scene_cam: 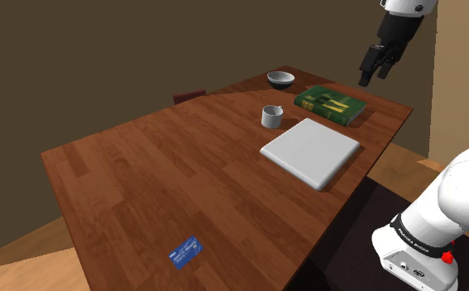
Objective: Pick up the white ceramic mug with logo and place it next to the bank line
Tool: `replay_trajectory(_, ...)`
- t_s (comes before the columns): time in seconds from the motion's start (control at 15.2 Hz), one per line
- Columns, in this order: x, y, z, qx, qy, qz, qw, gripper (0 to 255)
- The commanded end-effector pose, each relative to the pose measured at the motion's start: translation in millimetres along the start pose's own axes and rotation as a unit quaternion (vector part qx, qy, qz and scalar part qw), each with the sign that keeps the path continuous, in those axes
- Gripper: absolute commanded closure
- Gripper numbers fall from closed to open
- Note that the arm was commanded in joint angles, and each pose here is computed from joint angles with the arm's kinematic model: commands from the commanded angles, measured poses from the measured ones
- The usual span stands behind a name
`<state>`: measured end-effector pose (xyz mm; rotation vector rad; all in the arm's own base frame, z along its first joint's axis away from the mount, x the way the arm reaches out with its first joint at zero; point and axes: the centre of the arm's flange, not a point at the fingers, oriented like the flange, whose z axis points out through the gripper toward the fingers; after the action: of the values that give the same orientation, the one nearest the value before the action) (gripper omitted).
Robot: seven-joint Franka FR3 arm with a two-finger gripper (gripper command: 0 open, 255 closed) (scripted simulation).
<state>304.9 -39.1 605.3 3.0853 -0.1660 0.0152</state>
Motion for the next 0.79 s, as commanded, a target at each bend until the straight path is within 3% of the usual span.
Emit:
replay_trajectory(0.0,0,0,0,0.000,0.000,0.000,1.0000,0)
replay_trajectory(0.73,117,-5,88,0.001,-0.005,0.002,1.0000,0)
